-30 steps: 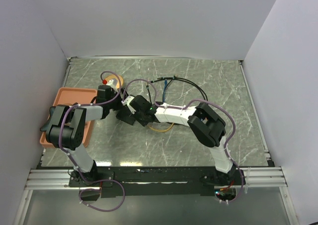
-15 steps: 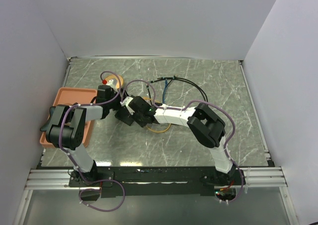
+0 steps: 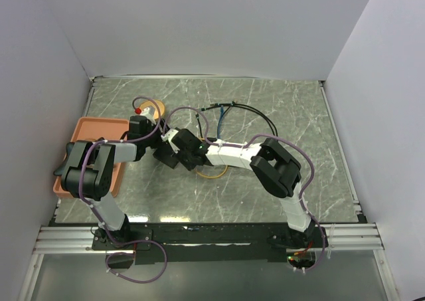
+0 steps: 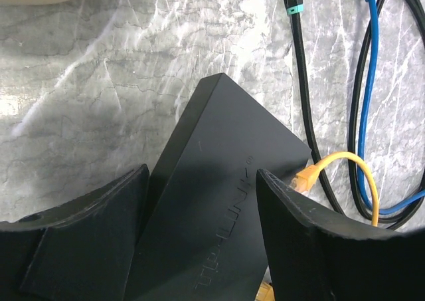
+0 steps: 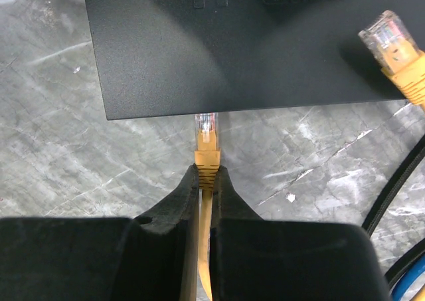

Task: Insert the plug into the switch port

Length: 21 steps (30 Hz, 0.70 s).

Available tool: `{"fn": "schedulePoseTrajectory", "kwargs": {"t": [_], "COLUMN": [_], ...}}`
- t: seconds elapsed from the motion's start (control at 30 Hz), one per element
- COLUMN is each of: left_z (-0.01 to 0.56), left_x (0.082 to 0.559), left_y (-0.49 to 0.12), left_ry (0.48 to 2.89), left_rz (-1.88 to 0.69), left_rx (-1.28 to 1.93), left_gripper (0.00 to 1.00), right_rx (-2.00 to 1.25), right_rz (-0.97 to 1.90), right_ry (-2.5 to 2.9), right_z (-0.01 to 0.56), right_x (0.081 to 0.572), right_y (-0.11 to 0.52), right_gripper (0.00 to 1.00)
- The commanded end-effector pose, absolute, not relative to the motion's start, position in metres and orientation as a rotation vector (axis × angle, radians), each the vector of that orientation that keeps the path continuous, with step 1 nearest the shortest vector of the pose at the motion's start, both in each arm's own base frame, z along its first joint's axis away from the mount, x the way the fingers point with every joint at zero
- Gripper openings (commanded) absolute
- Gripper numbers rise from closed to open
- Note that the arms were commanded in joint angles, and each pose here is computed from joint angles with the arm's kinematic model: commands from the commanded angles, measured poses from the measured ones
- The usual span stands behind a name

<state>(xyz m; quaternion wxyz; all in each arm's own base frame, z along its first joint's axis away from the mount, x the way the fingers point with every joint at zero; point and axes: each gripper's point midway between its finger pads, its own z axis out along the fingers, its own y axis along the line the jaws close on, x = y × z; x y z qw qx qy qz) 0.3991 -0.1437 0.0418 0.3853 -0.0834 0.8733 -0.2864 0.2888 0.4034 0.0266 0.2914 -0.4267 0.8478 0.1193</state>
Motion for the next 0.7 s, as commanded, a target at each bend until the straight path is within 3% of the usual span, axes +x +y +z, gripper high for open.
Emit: {"fn": "schedulePoseTrajectory", "kwargs": {"t": [0.0, 0.67], "left_z": [0.029, 0.031], "left_x": [0.377, 0.375], "left_y": [-0.158, -0.158], "left_ry": [2.297, 2.299], "left_rz": [-0.829, -0.836], "left_rx": [-0.239, -0.26], "left_gripper": [0.7, 0.69], "right_rx": [-1.036, -1.105], "right_rz": [0.491, 0.473], "right_ry": [2.052, 2.047], "right_z": [0.09, 0.085], "right_x": [0.305, 0.303], "right_y": [0.444, 0.447], "right_gripper": [0.0, 0.0]}}
